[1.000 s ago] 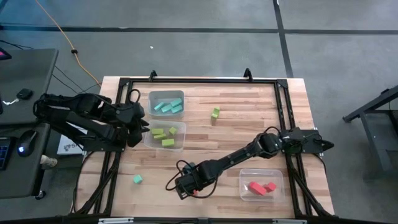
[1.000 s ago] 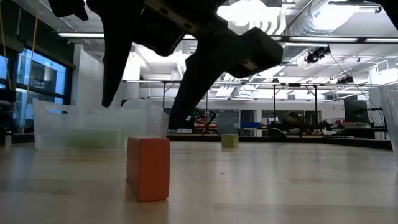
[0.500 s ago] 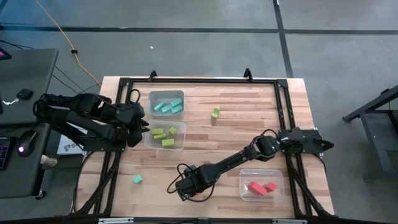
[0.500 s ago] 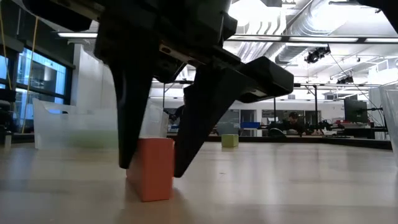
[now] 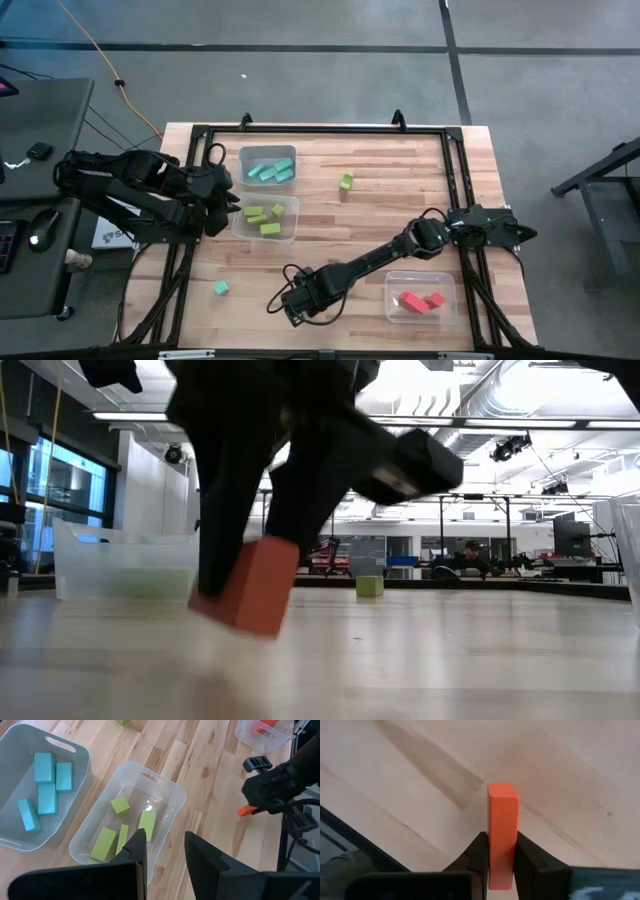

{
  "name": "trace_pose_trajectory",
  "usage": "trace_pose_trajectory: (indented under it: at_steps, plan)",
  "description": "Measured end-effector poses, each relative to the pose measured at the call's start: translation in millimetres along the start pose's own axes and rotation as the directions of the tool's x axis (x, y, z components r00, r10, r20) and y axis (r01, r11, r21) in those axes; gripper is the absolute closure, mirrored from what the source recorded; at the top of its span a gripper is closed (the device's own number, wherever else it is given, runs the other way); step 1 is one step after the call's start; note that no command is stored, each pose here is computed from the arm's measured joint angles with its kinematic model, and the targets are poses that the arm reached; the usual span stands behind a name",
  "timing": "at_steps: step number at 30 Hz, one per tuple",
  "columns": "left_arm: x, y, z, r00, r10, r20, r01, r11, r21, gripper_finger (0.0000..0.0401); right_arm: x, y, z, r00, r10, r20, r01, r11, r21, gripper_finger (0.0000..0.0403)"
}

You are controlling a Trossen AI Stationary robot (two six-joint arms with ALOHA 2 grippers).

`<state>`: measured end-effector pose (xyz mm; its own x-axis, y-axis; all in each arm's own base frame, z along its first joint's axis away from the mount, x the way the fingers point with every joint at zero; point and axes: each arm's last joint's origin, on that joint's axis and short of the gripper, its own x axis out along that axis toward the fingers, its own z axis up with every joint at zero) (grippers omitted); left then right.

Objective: Sort & place blocks by color
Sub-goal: Put the orange block into the right transparent bin

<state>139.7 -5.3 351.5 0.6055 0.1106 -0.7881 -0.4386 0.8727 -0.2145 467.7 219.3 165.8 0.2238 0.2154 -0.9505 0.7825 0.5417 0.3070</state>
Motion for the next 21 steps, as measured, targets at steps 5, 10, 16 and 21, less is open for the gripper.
trace_pose_trajectory:
  at_steps: [5,10,16,21]
  plan:
    - [0,0,0,1.0,0.0,0.0,0.0,1.0,0.0,0.0329,-17,3,0,0.998,-0.016,0.054,0.017,0.999,-0.029,0.036]
    - [0,0,0,1.0,0.0,0.0,0.0,1.0,0.0,0.0329,-35,-2,-1,0.993,-0.065,0.102,0.071,0.996,-0.059,0.0366]
    - [0,0,0,1.0,0.001,-0.001,-0.001,1.0,-0.001,0.0329,-56,-10,-3,0.982,-0.133,0.135,0.146,0.985,-0.092,0.0364]
    - [0,0,0,1.0,0.001,0.0,-0.001,1.0,-0.018,0.0329,-75,-21,-5,0.965,-0.22,0.144,0.236,0.966,-0.108,0.0365]
